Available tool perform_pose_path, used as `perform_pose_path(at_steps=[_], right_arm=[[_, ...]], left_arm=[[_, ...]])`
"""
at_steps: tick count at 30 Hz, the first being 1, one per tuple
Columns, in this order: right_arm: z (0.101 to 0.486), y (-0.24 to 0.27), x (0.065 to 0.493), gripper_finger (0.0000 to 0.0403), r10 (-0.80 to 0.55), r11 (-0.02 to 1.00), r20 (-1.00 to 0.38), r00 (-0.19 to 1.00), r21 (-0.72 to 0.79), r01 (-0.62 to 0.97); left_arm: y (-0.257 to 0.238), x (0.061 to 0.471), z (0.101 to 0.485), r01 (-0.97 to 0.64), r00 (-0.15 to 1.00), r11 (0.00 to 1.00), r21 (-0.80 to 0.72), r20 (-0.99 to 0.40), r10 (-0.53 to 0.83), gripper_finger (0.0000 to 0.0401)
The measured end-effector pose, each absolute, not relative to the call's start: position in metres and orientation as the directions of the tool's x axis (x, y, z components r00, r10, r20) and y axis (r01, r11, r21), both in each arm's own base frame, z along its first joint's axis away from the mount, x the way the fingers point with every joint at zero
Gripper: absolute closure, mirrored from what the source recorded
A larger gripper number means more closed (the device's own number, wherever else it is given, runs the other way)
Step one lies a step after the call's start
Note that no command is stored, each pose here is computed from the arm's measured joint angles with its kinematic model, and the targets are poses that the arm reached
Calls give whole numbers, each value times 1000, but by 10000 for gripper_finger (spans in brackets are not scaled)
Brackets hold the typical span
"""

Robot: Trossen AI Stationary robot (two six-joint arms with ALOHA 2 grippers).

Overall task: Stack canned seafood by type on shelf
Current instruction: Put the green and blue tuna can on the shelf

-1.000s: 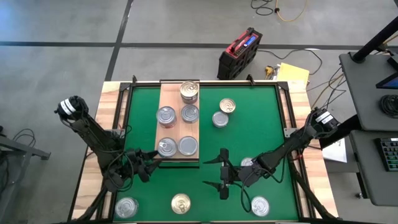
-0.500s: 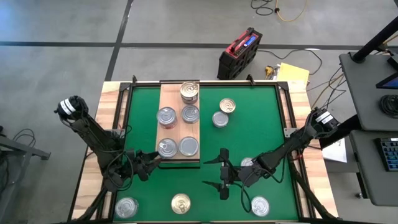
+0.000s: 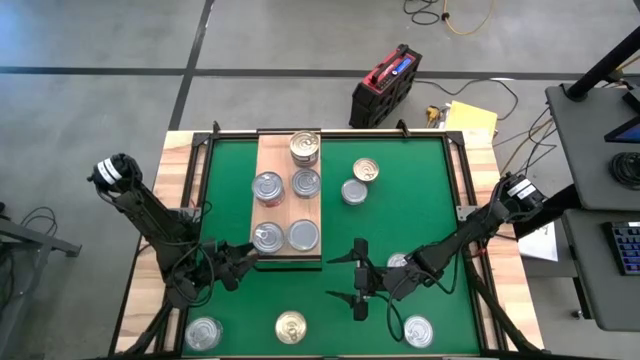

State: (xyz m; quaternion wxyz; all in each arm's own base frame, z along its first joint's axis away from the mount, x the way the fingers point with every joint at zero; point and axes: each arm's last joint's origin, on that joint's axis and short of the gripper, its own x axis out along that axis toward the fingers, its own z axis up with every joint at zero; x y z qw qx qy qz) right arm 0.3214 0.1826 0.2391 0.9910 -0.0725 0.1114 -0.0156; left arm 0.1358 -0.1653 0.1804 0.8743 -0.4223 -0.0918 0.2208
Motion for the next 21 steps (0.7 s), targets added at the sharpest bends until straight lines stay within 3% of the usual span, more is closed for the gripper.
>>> perform_pose_path(at_steps=[21], right_arm=[[239,182,322,74,-50,989,-220,974,-148,17]], left_arm=[[-174,141,198,-306,880,539,-785,-17,474,74]])
